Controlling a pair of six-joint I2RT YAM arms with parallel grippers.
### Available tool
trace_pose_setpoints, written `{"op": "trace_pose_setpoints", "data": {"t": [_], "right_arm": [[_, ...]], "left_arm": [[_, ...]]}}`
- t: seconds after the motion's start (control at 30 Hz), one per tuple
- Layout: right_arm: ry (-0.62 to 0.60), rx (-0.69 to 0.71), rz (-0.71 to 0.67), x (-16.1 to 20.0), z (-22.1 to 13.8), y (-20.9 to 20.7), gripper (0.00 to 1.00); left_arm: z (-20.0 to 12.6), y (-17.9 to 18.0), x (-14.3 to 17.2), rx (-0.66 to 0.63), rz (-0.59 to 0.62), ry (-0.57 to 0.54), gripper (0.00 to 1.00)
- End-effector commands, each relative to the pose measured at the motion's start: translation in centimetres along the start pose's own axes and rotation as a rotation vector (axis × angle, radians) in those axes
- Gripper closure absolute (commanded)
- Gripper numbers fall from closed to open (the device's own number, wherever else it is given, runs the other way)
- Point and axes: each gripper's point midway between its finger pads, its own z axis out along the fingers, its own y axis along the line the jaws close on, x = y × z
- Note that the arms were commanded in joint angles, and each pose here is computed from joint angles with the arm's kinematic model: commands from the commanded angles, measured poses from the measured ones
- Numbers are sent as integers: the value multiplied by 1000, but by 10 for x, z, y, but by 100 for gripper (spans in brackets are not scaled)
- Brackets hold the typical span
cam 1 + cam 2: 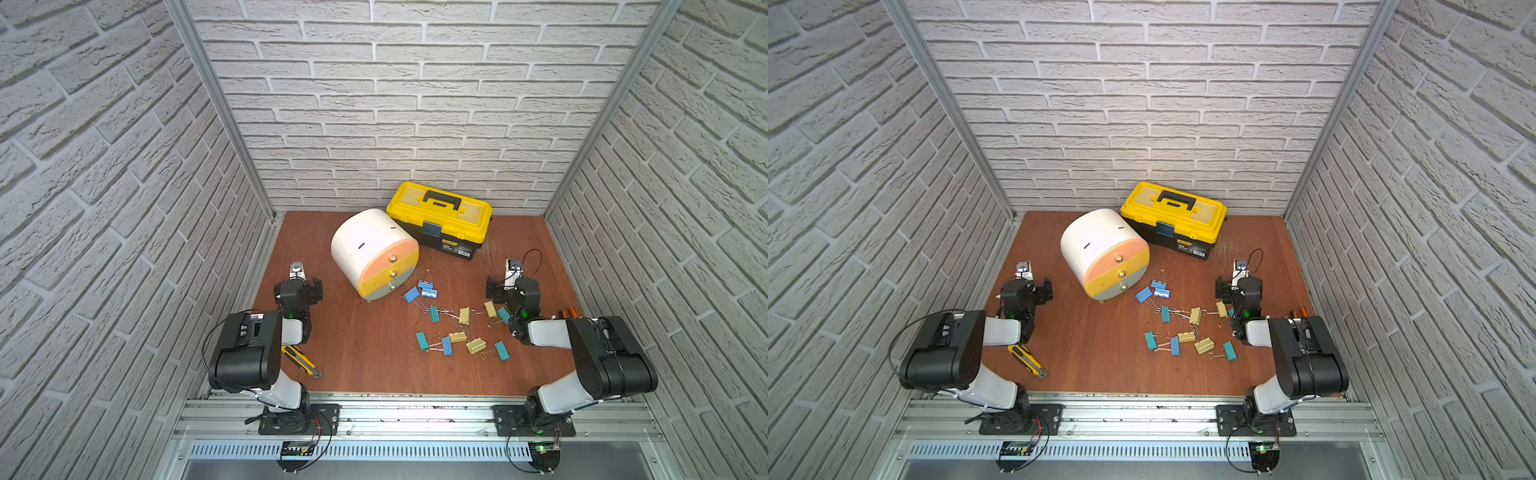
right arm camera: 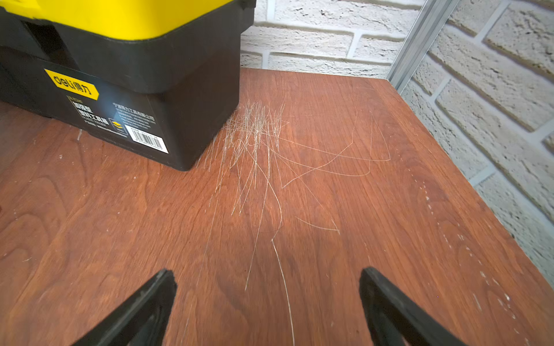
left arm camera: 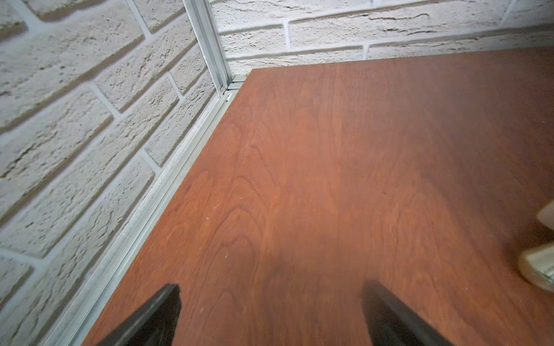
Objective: Put the binder clips in the drawer according to color
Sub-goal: Open the drawer in the storage box.
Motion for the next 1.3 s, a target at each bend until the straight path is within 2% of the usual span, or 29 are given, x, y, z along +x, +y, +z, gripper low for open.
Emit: {"op": "trace_pose_setpoints", "data": {"t": [0.0, 0.7, 0.8, 0.9, 0.97, 1.03, 1.1, 1.17, 1.27], "right_arm": [[-59, -5, 12, -17, -2, 0, 1], [-68, 15, 27, -21, -4, -4, 1], [-58, 75, 60, -32, -16, -17, 1], [-93, 53, 82, -49, -38, -18, 1], [-88, 146, 214, -64, -57, -39, 1], [1, 339, 413, -58, -81, -73, 1], [81, 435, 489, -55, -101, -89, 1], [138, 423, 513, -56, -110, -88, 1], [148, 307, 555, -64, -117, -71, 3]], "left_arm": [[-1, 0, -12, -2, -14, -44, 1], [-2, 1, -14, -1, -18, -51, 1], [-4, 0, -21, 2, 2, -24, 1], [-9, 16, -34, -84, -16, 81, 1], [-15, 19, -48, -79, -15, 134, 1], [-26, 18, -69, -56, -65, 139, 1], [-41, 23, -86, -57, -167, 149, 2], [-57, 31, -96, -80, -291, 191, 1], [-78, 22, -113, 3, -393, 222, 2]]}}
